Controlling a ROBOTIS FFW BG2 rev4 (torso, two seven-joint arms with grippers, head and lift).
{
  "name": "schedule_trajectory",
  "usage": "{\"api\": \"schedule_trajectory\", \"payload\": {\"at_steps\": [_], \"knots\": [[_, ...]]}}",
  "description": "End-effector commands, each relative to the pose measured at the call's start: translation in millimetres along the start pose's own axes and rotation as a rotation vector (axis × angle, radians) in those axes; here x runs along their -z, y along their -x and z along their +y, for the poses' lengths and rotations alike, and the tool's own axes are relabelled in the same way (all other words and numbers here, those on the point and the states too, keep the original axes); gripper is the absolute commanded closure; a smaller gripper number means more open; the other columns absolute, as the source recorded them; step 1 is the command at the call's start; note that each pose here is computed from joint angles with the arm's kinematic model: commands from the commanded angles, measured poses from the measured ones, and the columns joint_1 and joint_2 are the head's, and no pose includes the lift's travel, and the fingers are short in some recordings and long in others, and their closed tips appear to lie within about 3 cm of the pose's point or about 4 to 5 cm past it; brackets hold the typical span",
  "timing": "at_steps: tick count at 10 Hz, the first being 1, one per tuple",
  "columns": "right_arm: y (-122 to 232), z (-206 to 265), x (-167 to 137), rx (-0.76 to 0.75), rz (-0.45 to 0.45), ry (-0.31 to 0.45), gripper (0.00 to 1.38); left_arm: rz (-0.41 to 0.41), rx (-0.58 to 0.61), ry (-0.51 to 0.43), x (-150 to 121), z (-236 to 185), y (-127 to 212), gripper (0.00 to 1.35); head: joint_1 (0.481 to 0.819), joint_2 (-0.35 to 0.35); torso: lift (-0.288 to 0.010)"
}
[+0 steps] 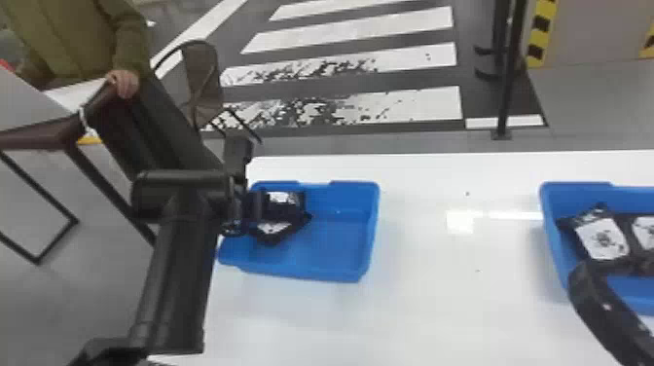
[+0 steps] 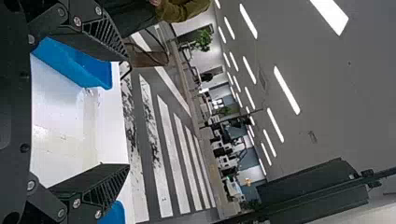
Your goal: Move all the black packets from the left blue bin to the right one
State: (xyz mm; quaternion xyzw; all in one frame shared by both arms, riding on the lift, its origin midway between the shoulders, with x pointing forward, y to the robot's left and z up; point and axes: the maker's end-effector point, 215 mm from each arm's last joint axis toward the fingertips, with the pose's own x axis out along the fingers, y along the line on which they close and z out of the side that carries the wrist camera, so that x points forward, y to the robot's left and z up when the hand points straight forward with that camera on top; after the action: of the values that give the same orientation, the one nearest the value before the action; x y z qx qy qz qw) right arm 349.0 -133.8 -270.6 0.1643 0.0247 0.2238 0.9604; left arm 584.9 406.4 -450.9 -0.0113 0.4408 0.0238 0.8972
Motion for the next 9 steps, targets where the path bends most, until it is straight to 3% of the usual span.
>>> {"api": "schedule_trajectory", "payload": {"at_steps": [1,3,4,7,9], "knots": [[0,0,1,-0.004,0.000,-0.010,0.23,-0.026,-0.018,-0.003,1,7,-4,1.05,0.695,0.315,-0.140],[2,1,3,-0.005,0.004,-0.022,0.24,-0.052,0.009,0.008,7,1,-7,1.20,0.695,0.322,-0.140],[1,1,2,-0.006,0.002,-0.021,0.24,-0.083,0.016,0.006,5,0,4,1.21,0.695,0.322,-0.140],[2,2,2,-0.007,0.002,-0.022,0.24,-0.281,0.063,0.006,-17,-14,83,1.21,0.695,0.319,-0.140],[1,2,2,-0.008,0.002,-0.024,0.24,-0.375,0.159,-0.038,-24,-54,124,1.21,0.695,0.309,-0.140]]}}
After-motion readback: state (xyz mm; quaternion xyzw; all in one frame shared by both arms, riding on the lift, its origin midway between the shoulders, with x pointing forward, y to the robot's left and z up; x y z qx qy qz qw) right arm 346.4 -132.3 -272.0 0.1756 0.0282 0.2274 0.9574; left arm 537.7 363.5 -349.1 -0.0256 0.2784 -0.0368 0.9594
